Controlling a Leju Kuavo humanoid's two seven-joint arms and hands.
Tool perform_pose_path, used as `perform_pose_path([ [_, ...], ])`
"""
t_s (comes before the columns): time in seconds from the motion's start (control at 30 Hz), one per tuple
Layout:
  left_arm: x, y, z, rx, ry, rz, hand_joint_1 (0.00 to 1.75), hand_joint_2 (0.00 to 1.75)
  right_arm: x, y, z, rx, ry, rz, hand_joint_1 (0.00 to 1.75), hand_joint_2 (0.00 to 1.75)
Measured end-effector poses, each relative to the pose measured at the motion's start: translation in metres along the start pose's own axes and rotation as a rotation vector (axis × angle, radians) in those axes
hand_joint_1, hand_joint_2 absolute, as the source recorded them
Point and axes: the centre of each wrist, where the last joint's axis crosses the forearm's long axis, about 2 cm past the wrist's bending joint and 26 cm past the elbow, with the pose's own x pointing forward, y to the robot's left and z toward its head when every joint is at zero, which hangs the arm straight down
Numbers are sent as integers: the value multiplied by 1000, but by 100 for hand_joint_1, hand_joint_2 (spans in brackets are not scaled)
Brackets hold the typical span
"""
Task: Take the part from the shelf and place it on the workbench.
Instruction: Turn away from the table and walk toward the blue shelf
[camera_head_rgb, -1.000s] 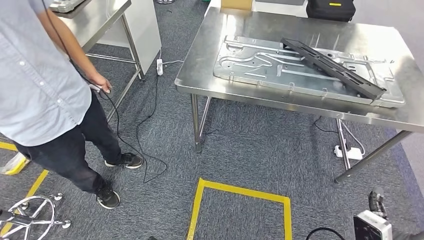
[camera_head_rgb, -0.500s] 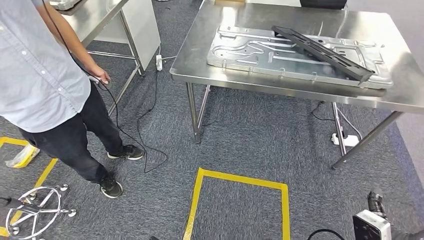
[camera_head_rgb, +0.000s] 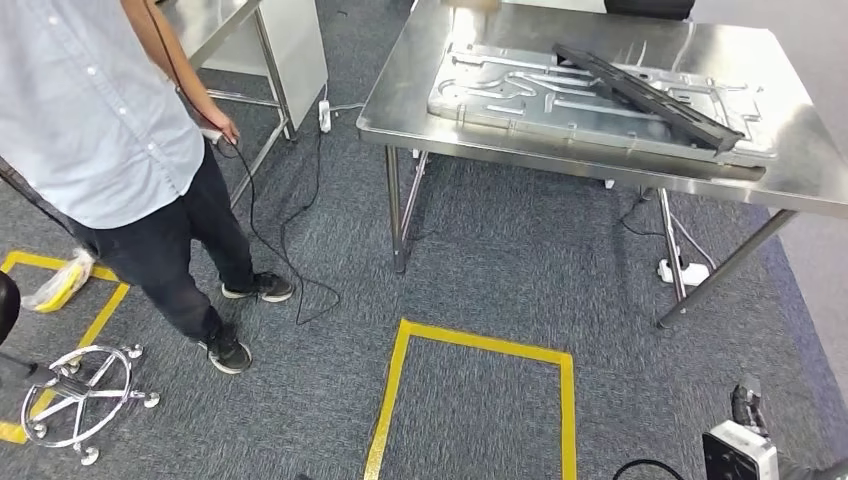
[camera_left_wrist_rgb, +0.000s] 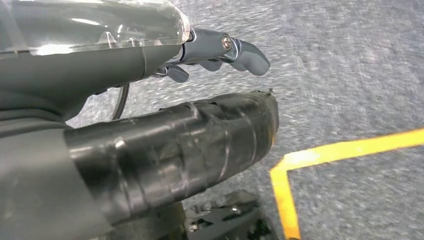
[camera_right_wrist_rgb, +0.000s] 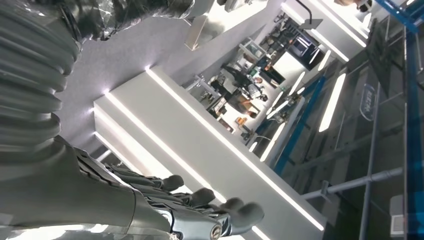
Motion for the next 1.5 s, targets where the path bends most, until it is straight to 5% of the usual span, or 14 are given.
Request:
perform_pose_path([
  [1.07, -1, 0, 0, 2, 6, 8, 0, 0, 0, 0, 4, 10, 28, -11, 0, 175],
  [1.2, -1, 0, 0, 2, 6, 7, 0, 0, 0, 0, 5, 11, 33, -12, 0, 0],
  [1.5, -1, 0, 0, 6, 4, 14, 0, 0, 0, 1, 7, 15, 79, -45, 0, 0],
])
